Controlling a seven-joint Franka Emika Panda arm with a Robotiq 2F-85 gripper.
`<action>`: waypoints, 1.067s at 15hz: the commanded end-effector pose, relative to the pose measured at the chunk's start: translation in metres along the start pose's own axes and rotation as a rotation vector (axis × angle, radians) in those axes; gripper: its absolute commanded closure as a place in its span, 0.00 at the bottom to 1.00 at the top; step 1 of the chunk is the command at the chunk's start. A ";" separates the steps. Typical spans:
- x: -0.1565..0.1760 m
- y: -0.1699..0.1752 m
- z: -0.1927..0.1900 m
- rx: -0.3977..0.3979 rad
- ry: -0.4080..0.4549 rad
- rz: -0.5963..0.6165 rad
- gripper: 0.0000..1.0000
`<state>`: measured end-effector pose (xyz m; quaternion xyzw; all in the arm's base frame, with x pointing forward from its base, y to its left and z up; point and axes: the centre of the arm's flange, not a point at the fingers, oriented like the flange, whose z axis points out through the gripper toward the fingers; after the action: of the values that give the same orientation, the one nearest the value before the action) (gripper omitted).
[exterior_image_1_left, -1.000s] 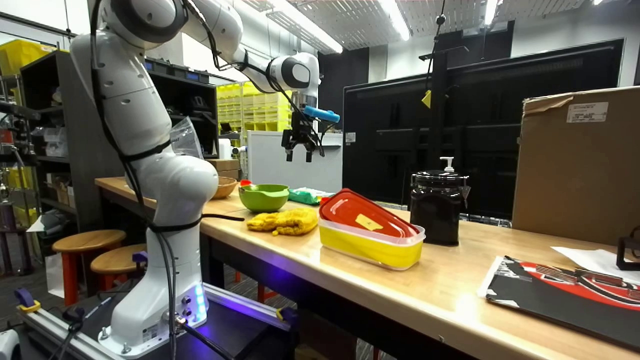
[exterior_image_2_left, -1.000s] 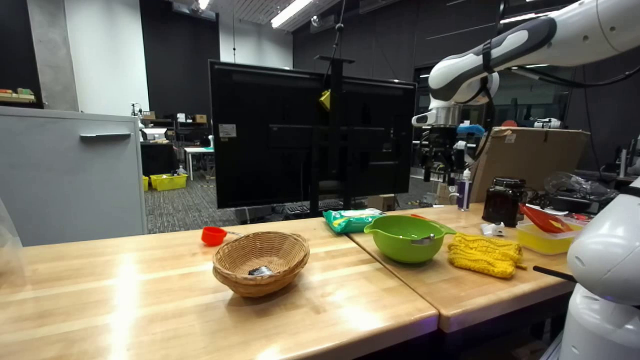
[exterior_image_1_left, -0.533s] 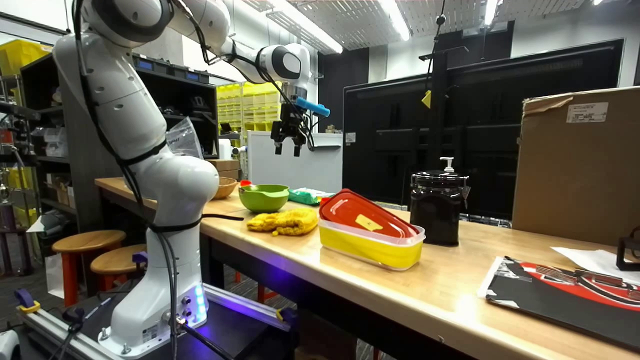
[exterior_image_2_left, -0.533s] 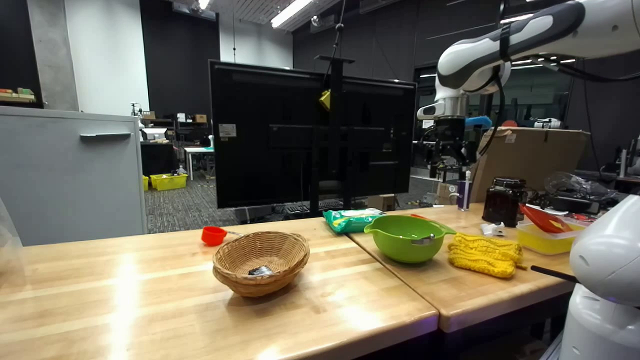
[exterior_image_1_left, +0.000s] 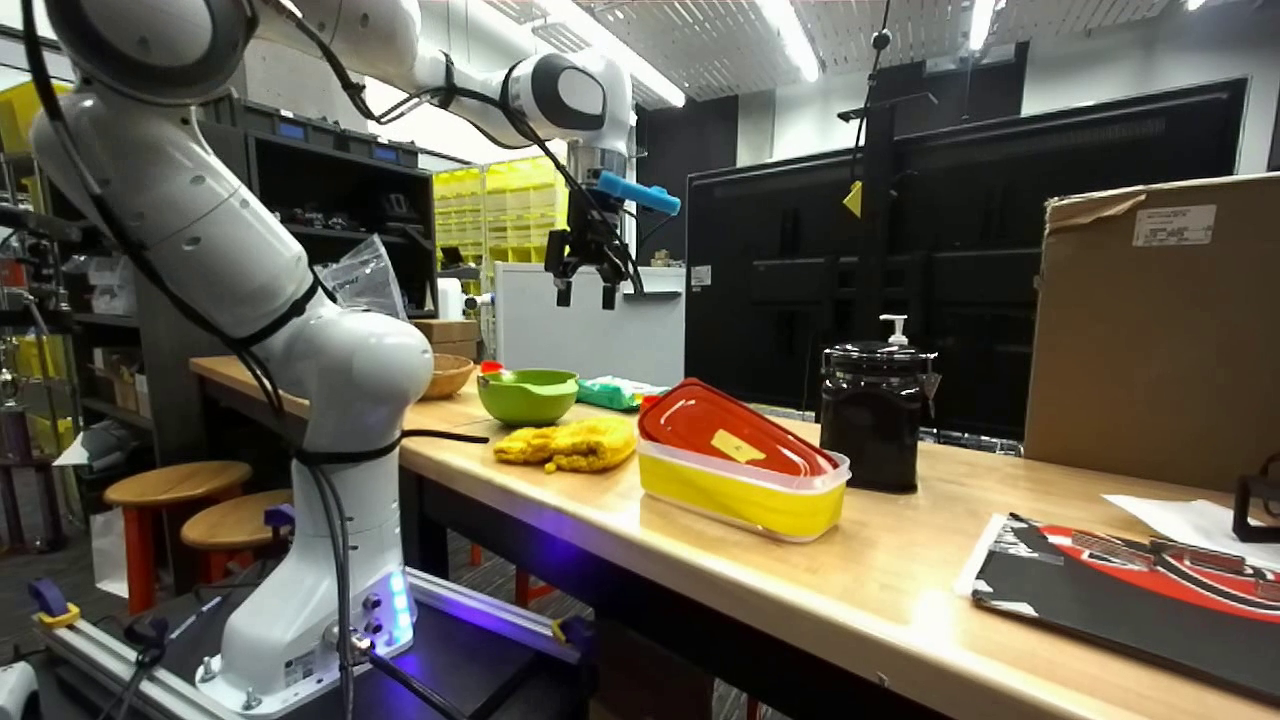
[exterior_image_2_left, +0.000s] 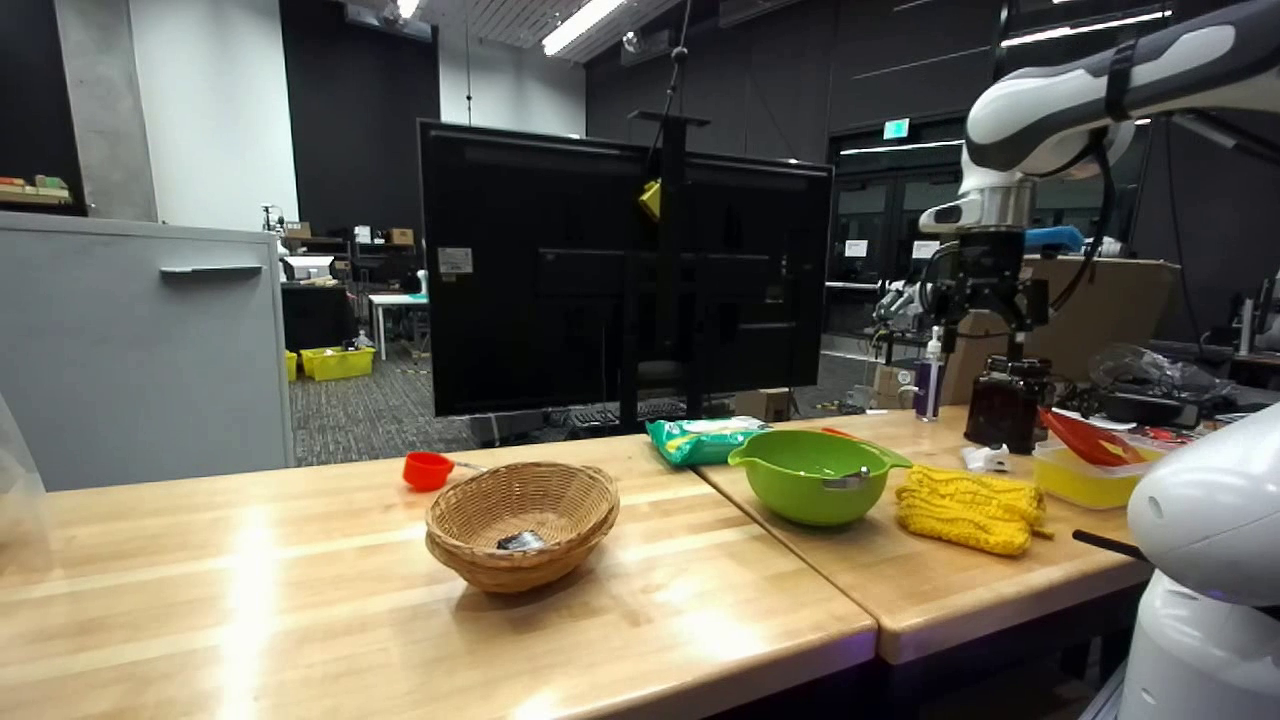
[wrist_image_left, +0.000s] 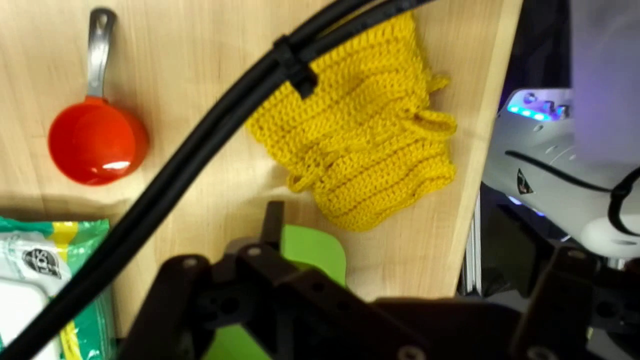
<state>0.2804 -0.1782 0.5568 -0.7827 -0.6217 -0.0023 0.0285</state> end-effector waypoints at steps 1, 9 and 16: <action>-0.079 -0.035 -0.011 -0.038 -0.029 0.021 0.00; -0.226 -0.060 -0.033 -0.031 -0.038 0.064 0.00; -0.226 -0.069 -0.021 -0.034 -0.023 0.082 0.00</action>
<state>0.1631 -0.3835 0.5722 -0.8078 -0.5894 -0.0025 0.0080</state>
